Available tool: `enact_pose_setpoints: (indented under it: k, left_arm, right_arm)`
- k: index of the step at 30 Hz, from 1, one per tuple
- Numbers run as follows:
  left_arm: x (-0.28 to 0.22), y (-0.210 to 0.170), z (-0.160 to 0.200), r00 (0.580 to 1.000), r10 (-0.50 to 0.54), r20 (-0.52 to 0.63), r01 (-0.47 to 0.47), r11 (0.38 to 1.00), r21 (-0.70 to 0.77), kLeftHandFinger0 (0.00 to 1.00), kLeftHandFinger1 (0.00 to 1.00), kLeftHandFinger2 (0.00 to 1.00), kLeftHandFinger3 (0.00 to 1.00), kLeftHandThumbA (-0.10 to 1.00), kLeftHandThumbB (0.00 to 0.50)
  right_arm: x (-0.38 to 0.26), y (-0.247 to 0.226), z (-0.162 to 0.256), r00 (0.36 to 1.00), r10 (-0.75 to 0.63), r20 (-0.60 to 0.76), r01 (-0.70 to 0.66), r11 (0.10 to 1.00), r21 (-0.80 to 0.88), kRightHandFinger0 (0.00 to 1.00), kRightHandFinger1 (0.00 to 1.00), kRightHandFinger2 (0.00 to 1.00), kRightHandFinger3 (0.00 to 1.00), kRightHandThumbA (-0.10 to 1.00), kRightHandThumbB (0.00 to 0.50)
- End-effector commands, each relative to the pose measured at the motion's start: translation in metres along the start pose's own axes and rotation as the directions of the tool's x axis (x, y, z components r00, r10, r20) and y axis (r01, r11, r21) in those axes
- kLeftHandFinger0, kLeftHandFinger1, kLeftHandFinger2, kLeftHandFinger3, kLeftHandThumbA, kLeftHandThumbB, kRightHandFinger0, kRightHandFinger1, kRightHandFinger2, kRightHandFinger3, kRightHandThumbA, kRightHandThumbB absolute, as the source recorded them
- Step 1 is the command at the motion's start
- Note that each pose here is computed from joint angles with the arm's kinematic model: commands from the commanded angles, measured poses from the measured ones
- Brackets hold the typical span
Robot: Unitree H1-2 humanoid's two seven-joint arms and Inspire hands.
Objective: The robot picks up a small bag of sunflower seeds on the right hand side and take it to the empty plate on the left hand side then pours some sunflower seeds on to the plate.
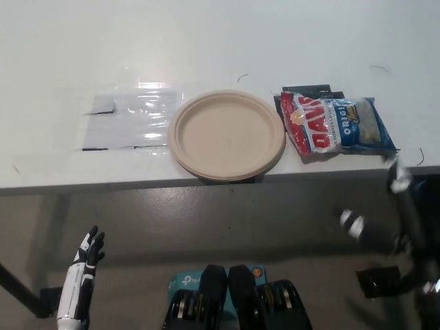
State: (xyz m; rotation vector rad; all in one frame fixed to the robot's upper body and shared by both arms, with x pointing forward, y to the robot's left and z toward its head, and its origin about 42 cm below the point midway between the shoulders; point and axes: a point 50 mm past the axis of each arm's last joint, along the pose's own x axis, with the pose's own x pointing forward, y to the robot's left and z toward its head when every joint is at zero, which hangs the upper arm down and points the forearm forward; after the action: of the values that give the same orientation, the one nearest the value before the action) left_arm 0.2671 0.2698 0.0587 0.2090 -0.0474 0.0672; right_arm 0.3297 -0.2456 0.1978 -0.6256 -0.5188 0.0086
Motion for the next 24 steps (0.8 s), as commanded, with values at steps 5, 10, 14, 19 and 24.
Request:
enact_pose_setpoints:
  k: [5,10,14,19,24]
  left_arm:
    - [0.003,0.005,0.007,0.997,0.025,0.074,-0.024,1.000,-0.005,1.00,1.00,1.00,1.00,1.00,0.365]
    - [0.002,0.005,0.005,0.997,0.017,0.073,-0.018,1.000,0.007,1.00,1.00,1.00,1.00,1.00,0.368]
    - [0.001,0.005,0.005,0.997,0.016,0.071,-0.016,1.000,0.000,1.00,1.00,1.00,1.00,1.00,0.369]
    - [0.001,0.004,0.005,0.997,0.014,0.073,-0.014,1.000,0.001,1.00,1.00,1.00,1.00,1.00,0.367]
    - [0.003,0.005,0.007,0.997,0.018,0.074,-0.017,1.000,-0.012,1.00,1.00,1.00,1.00,1.00,0.351]
  right_arm:
    - [0.072,-0.046,-0.010,0.998,0.048,-0.042,-0.057,0.960,-0.274,1.00,1.00,1.00,1.00,0.82,0.406]
    - [0.097,-0.048,-0.026,0.993,0.086,-0.085,-0.110,0.932,-0.347,1.00,1.00,1.00,1.00,0.87,0.427]
    - [0.114,-0.046,-0.038,0.985,0.119,-0.124,-0.159,0.904,-0.396,1.00,1.00,1.00,1.00,0.90,0.444]
    - [0.127,-0.042,-0.048,0.972,0.160,-0.170,-0.219,0.878,-0.425,1.00,1.00,1.00,1.00,0.93,0.444]
    - [0.137,-0.035,-0.047,0.960,0.203,-0.191,-0.267,0.867,-0.421,1.00,1.00,1.00,1.00,0.97,0.482]
